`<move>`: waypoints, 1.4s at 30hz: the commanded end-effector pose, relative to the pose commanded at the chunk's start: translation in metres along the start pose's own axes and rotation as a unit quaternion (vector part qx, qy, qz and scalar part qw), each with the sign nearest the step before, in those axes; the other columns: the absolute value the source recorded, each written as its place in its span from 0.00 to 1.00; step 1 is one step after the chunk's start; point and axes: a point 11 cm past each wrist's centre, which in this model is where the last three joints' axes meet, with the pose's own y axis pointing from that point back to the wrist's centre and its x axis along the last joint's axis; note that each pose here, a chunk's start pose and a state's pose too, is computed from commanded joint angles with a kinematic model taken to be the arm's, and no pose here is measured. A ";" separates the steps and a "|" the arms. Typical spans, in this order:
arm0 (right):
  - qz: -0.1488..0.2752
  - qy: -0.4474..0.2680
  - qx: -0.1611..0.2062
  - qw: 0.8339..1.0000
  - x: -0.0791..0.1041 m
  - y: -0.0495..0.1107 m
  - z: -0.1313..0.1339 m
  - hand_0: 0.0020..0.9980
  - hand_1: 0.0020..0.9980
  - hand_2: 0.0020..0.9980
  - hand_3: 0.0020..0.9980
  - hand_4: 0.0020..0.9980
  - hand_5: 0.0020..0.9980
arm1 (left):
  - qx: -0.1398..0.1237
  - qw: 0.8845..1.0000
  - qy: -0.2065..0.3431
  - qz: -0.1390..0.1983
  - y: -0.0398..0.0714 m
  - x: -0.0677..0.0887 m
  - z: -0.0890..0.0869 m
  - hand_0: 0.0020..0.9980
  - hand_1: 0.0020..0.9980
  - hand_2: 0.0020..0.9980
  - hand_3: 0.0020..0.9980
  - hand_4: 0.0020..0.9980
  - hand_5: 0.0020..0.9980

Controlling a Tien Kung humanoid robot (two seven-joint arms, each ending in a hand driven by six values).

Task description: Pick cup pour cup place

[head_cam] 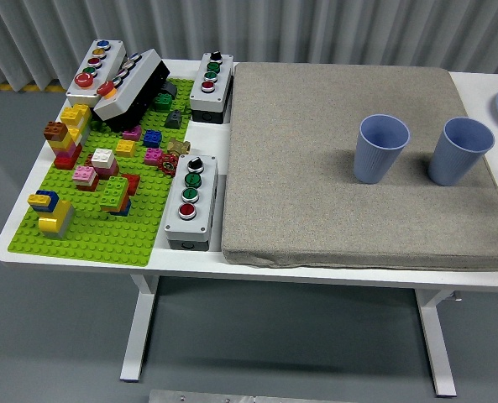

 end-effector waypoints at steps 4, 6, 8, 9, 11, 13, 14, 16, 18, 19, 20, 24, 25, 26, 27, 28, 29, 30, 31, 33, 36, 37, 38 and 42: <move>-0.010 0.004 -0.012 1.000 0.000 0.004 0.008 0.94 0.94 1.00 1.00 0.95 0.38 | 0.000 1.000 0.000 -0.001 0.000 -0.001 0.000 0.88 0.85 0.92 0.80 0.63 0.92; -0.011 0.001 -0.016 1.000 -0.001 0.006 0.012 0.94 0.94 1.00 1.00 0.95 0.38 | -0.001 1.000 0.000 -0.001 0.000 -0.001 0.000 0.88 0.85 0.92 0.80 0.63 0.92; -0.011 -0.001 -0.019 1.000 -0.001 0.008 0.017 0.94 0.94 1.00 1.00 0.95 0.38 | 0.000 1.000 -0.001 -0.001 0.000 -0.001 0.000 0.88 0.85 0.92 0.80 0.63 0.92; -0.011 -0.002 -0.020 1.000 -0.001 0.009 0.018 0.94 0.94 1.00 1.00 0.95 0.38 | 0.000 1.000 -0.001 -0.001 0.000 -0.001 0.000 0.88 0.85 0.92 0.80 0.63 0.92; -0.012 -0.004 -0.026 1.000 0.000 0.012 0.024 0.94 0.94 1.00 1.00 0.94 0.37 | -0.001 1.000 -0.001 -0.002 0.000 -0.002 0.000 0.88 0.85 0.92 0.80 0.63 0.92; -0.013 -0.005 -0.033 0.999 0.001 0.015 0.030 0.94 0.94 1.00 1.00 0.94 0.37 | -0.001 1.000 -0.002 -0.003 0.000 -0.003 0.001 0.88 0.85 0.92 0.80 0.63 0.92; -0.013 -0.005 -0.033 0.999 0.001 0.015 0.030 0.94 0.94 1.00 1.00 0.94 0.37 | -0.001 1.000 -0.002 -0.003 0.000 -0.003 0.001 0.88 0.85 0.92 0.80 0.63 0.92; -0.010 -0.005 -0.039 0.999 0.003 0.019 0.037 0.94 0.94 1.00 1.00 0.93 0.35 | -0.001 1.000 -0.003 -0.003 0.000 -0.004 0.002 0.88 0.85 0.92 0.80 0.63 0.92; -0.007 -0.002 -0.045 0.999 0.004 0.021 0.043 0.94 0.94 1.00 1.00 0.93 0.35 | -0.001 1.000 -0.003 -0.004 0.000 -0.005 0.002 0.88 0.85 0.92 0.80 0.63 0.92; -0.006 -0.002 -0.046 0.999 0.004 0.022 0.044 0.94 0.94 1.00 1.00 0.93 0.35 | -0.001 1.000 -0.003 -0.004 0.000 -0.005 0.002 0.88 0.85 0.92 0.80 0.63 0.92; -0.005 0.001 -0.051 0.999 0.004 0.024 0.048 0.94 0.94 1.00 1.00 0.93 0.35 | -0.001 1.000 -0.004 -0.004 0.000 -0.005 0.002 0.88 0.85 0.92 0.80 0.63 0.92; -0.005 0.000 -0.063 0.998 0.002 0.028 0.060 0.94 0.94 1.00 1.00 0.93 0.35 | 0.000 1.000 -0.005 -0.004 0.000 -0.005 0.001 0.88 0.85 0.92 0.80 0.63 0.92; -0.006 -0.001 -0.067 0.998 0.001 0.029 0.064 0.94 0.94 1.00 1.00 0.93 0.35 | 0.000 1.000 -0.006 -0.004 0.000 -0.005 0.002 0.88 0.85 0.92 0.80 0.63 0.92; -0.007 -0.001 -0.068 0.998 0.000 0.030 0.066 0.94 0.94 1.00 1.00 0.93 0.35 | 0.000 1.000 -0.007 -0.004 0.000 -0.005 0.002 0.88 0.85 0.92 0.80 0.63 0.92; -0.007 -0.001 -0.072 0.997 -0.002 0.031 0.070 0.94 0.94 1.00 1.00 0.93 0.35 | 0.001 1.000 -0.007 -0.004 0.000 -0.006 0.002 0.88 0.85 0.92 0.80 0.63 0.92; -0.008 -0.001 -0.073 0.997 -0.003 0.031 0.072 0.93 0.93 1.00 1.00 0.92 0.35 | 0.001 1.000 -0.007 -0.004 0.000 -0.006 0.002 0.88 0.85 0.92 0.80 0.63 0.92; -0.008 -0.002 -0.074 0.997 -0.004 0.032 0.075 0.93 0.93 1.00 1.00 0.92 0.35 | 0.001 1.000 -0.007 -0.005 0.000 -0.006 0.002 0.88 0.85 0.92 0.80 0.63 0.92; -0.008 -0.002 -0.074 0.997 -0.006 0.033 0.077 0.93 0.93 1.00 1.00 0.92 0.35 | 0.001 1.000 -0.008 -0.005 -0.001 -0.007 0.002 0.88 0.85 0.92 0.80 0.63 0.92; -0.008 -0.002 -0.075 0.997 -0.006 0.033 0.079 0.93 0.93 1.00 1.00 0.92 0.35 | 0.001 1.000 -0.008 -0.005 -0.001 -0.007 0.001 0.88 0.85 0.92 0.80 0.63 0.92; -0.007 -0.001 -0.076 0.997 -0.008 0.034 0.082 0.93 0.93 1.00 1.00 0.92 0.35 | 0.001 1.000 -0.008 -0.005 -0.001 -0.007 0.001 0.88 0.85 0.92 0.80 0.63 0.92; -0.007 0.001 -0.076 0.997 -0.010 0.034 0.086 0.93 0.93 1.00 1.00 0.92 0.35 | 0.001 1.000 -0.008 -0.005 -0.001 -0.007 0.001 0.88 0.85 0.92 0.80 0.63 0.92; -0.007 0.001 -0.078 0.997 -0.011 0.034 0.088 0.93 0.93 1.00 1.00 0.92 0.35 | 0.002 1.000 -0.008 -0.005 -0.001 -0.007 0.001 0.88 0.85 0.92 0.80 0.63 0.92; -0.008 0.000 -0.079 0.997 -0.011 0.034 0.089 0.93 0.93 1.00 1.00 0.92 0.35 | 0.002 1.000 -0.009 -0.005 -0.001 -0.007 0.001 0.88 0.85 0.92 0.80 0.63 0.92; -0.011 -0.003 -0.083 0.996 -0.015 0.033 0.094 0.93 0.93 1.00 1.00 0.92 0.35 | 0.002 1.000 -0.009 -0.005 -0.001 -0.007 0.001 0.88 0.85 0.92 0.80 0.63 0.92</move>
